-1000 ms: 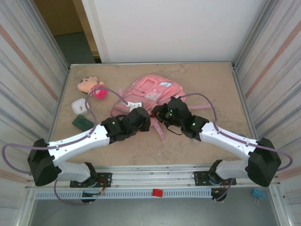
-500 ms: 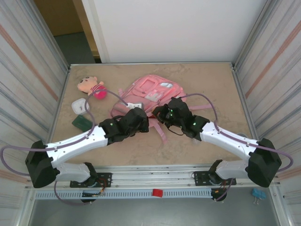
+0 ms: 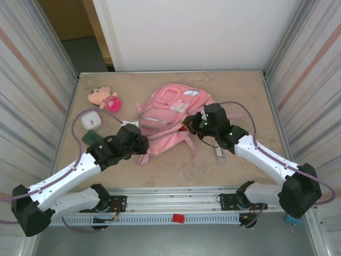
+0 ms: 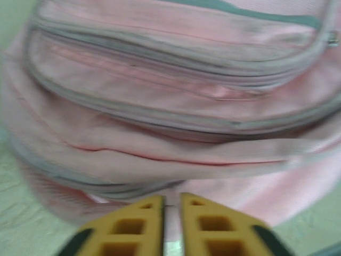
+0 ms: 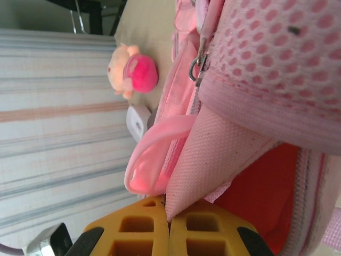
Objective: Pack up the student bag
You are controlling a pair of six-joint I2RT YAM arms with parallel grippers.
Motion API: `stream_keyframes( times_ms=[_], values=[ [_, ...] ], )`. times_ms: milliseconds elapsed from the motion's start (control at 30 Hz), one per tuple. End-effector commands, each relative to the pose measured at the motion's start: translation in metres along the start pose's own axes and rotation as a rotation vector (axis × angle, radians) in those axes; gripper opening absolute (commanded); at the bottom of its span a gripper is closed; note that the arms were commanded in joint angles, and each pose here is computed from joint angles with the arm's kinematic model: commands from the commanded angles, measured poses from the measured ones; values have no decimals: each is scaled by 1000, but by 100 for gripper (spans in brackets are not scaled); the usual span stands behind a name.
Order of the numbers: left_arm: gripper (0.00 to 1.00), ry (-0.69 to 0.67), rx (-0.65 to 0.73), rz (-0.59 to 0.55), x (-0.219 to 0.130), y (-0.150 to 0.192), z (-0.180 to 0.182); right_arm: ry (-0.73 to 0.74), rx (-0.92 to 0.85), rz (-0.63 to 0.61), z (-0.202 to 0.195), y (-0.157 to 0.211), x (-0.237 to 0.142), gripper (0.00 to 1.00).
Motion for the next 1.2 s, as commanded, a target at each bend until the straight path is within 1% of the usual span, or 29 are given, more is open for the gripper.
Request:
stream_keyframes(
  times_ms=[0,100,167,233,300,400,500,633,733,833,933,1000,1033,1067,1167],
  values=[
    [32,220,27,-62,-7,-17,-37,-190,-34,41,54,13,-13,0],
    [44,285,63,-96,-10,-25,-68,-195,-25,31,56,18,-13,0],
    [49,276,62,-84,-6,-27,-80,-199,-19,24,58,20,-13,0],
    [59,238,59,-58,1,-29,-87,-203,-20,27,60,25,-13,0],
    [62,175,84,-43,7,-29,-91,-209,-19,30,62,28,-13,0],
    [62,82,106,-36,16,-30,-94,-212,-19,37,63,34,-13,0],
    [59,16,88,-38,27,-29,-89,-220,-17,49,64,40,-13,0],
    [50,-98,101,-21,37,-28,-79,-232,-13,64,67,46,-16,0],
    [47,-137,111,-18,44,-27,-75,-237,-14,69,69,49,-19,0],
    [40,-122,89,-43,50,-31,-75,-235,-13,77,69,51,-20,0],
    [28,-103,70,-60,53,-34,-77,-234,-11,84,68,53,-20,0],
    [16,-99,66,-73,52,-36,-78,-231,-10,84,67,54,-20,0],
    [12,-94,67,-74,52,-37,-78,-228,-9,84,66,54,-20,0],
    [9,-89,65,-77,52,-37,-79,-222,-8,83,64,53,-20,0],
    [9,-64,61,-83,51,-37,-80,-223,-7,85,64,54,-20,0]
  ],
)
Point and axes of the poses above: each hand's point on the last joint's axis, 136 mm out from that joint toward the fingers, its own x axis out along the fingers, its own z axis along the line the jaws close on, y = z × x, the point moved 5 cm from there along -x, back along the fingers, and after that the axes turned 12 degrees about x, right-handed, at the moved point
